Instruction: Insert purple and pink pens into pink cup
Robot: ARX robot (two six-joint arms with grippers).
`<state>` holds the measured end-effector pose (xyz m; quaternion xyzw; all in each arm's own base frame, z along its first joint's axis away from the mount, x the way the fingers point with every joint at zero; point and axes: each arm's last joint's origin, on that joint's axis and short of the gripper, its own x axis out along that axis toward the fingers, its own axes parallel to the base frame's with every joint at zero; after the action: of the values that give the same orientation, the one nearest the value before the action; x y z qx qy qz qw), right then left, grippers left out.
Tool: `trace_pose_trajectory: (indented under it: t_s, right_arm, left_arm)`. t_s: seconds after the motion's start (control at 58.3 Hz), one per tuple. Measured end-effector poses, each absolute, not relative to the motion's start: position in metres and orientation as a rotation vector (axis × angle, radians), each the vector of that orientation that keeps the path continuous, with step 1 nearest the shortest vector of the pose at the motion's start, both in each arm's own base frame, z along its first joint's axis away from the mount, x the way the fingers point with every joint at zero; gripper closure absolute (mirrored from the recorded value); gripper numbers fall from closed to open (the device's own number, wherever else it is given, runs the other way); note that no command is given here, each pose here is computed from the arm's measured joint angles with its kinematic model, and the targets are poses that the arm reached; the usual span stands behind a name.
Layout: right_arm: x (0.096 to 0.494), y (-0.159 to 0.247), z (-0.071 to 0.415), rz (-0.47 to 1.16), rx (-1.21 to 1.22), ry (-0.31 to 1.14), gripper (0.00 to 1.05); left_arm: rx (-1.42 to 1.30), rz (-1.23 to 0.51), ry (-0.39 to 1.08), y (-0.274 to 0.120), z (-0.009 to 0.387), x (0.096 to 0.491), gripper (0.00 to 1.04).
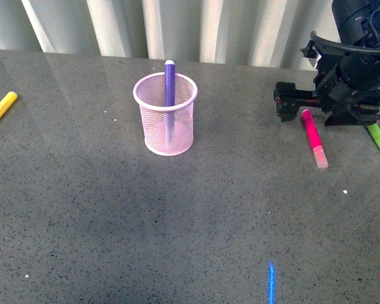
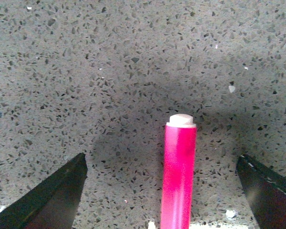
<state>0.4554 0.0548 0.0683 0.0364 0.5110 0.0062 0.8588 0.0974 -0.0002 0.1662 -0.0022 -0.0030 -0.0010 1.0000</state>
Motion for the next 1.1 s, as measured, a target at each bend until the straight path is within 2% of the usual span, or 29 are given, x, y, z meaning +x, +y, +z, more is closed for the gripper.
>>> trace_pose_trajectory:
  t_s: [0.377,0.515,0.841,1.098]
  right_arm:
    - [0.453,0.050,0.064,-0.009,0.073,1.071,0.70]
    - [0.453,0.050,0.063,-0.002,0.081,1.052,0.92]
    - [0.446,0.048,0.064,0.028,0.107,1.024,0.93]
    - [0.431,0.045,0.069,-0.001,0.086,0.906,0.93]
  left_arm:
    - [-0.004,-0.002,-0.006,0.000,0.166,0.097,0.07]
    - [-0.004,-0.002,-0.006,0.000,0.166,0.097,0.07]
    - [-0.004,-0.002,-0.006,0.000,0.166,0.097,0.07]
    - [-0.004,-0.002,-0.006,0.000,0.166,0.097,0.07]
